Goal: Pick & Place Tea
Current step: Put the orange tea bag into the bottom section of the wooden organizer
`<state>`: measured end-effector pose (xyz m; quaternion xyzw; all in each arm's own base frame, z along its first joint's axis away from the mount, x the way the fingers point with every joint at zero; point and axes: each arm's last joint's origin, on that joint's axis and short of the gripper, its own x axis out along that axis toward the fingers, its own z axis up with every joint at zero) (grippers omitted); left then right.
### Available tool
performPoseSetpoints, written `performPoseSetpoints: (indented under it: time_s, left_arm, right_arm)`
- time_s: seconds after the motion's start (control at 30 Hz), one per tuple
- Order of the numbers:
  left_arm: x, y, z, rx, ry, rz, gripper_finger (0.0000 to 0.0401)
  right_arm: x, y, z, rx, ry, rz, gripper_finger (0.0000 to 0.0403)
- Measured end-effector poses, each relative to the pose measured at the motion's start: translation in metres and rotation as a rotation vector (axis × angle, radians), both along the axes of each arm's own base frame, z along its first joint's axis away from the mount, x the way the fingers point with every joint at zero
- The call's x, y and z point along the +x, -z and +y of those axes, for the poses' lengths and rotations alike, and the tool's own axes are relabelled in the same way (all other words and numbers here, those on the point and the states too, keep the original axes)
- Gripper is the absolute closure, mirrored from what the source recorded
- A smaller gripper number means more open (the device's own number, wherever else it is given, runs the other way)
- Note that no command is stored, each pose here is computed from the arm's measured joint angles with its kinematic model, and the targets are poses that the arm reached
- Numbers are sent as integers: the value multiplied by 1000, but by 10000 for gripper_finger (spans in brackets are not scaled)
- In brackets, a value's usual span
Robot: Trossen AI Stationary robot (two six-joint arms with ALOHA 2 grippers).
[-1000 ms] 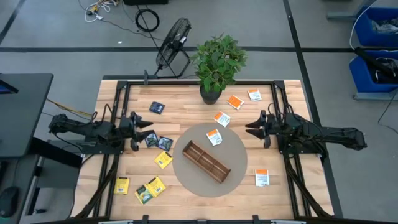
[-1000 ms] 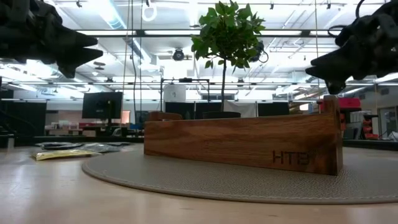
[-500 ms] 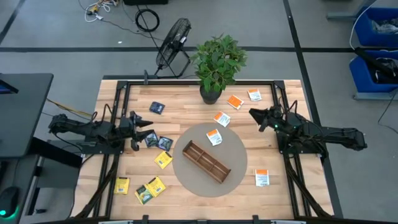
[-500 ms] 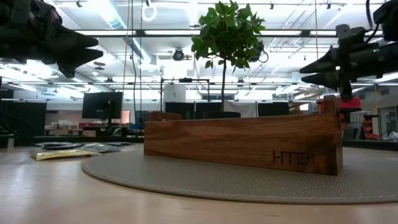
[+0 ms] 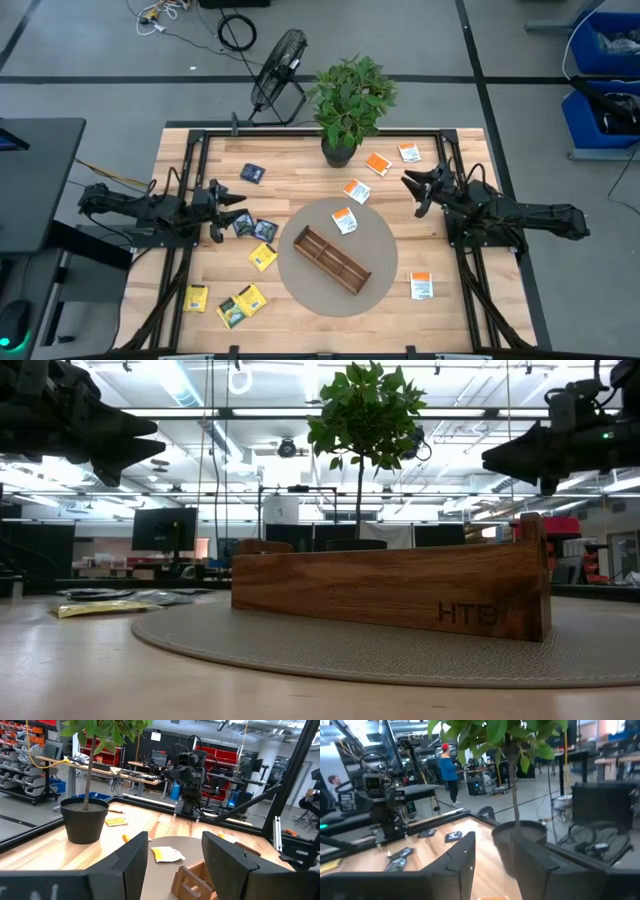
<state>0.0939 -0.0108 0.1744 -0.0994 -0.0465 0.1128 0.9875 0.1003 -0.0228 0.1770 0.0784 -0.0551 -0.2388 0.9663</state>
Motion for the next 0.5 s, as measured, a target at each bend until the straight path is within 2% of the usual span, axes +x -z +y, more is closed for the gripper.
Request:
performPoseSetpoints:
  time_s: [0.17,0.3,0.43,0.5]
  left_arm:
    - [0,0,0,1,0,3,208]
    - [0,1,0,4,0,7,208]
    - [0,1,0,4,0,8,208]
    - [0,1,0,2,0,8,208]
  right_arm:
    - [0,3,0,17,7,21,273]
    - [-3,-3,-4,76,152,-74,274]
    - [-6,9,-8,-19,341,123,280]
    - [-6,10,-8,-1,350,117,281]
